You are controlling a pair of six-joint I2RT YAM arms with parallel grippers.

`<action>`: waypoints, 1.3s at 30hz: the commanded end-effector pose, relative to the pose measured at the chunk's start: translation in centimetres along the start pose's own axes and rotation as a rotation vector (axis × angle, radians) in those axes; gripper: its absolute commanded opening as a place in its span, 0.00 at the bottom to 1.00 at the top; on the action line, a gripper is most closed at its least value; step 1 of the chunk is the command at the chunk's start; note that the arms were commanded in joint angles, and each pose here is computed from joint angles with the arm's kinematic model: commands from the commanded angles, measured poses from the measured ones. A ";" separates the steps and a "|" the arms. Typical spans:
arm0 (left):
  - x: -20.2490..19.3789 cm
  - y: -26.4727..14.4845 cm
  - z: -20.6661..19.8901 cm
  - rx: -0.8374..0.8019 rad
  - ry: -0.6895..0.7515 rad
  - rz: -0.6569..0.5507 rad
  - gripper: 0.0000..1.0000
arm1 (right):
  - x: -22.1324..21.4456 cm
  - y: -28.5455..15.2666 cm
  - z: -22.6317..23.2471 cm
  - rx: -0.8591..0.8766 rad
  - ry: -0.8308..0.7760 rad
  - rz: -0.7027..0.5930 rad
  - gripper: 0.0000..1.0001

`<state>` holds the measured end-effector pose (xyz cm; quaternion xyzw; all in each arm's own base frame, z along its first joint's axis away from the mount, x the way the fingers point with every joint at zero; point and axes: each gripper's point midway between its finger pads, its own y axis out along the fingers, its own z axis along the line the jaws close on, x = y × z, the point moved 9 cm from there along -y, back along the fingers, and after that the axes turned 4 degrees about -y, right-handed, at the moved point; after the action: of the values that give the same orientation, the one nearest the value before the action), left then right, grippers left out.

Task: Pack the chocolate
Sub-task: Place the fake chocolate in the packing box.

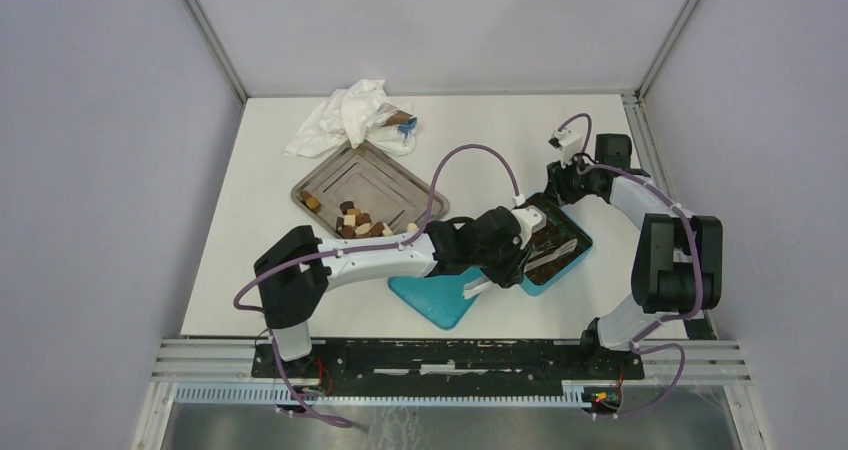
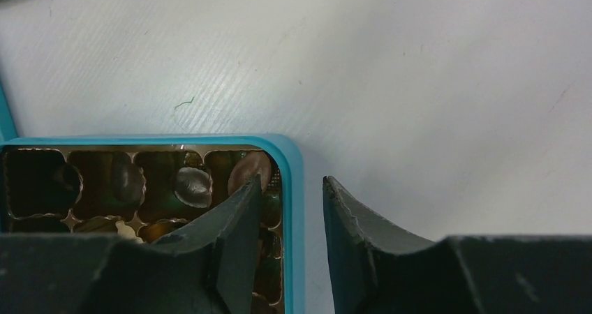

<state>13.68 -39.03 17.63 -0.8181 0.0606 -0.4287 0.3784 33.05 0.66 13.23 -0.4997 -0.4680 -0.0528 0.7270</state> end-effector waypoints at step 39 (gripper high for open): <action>2.3 0.7 -0.9 0.004 0.044 -0.016 0.45 | 1.8 -1.5 -0.6 -0.007 -0.024 -0.082 0.43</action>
<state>13.99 -39.84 16.94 -0.8115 0.0772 -0.4175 0.4015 32.95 0.15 13.34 -0.4918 -0.4658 -0.0600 0.7332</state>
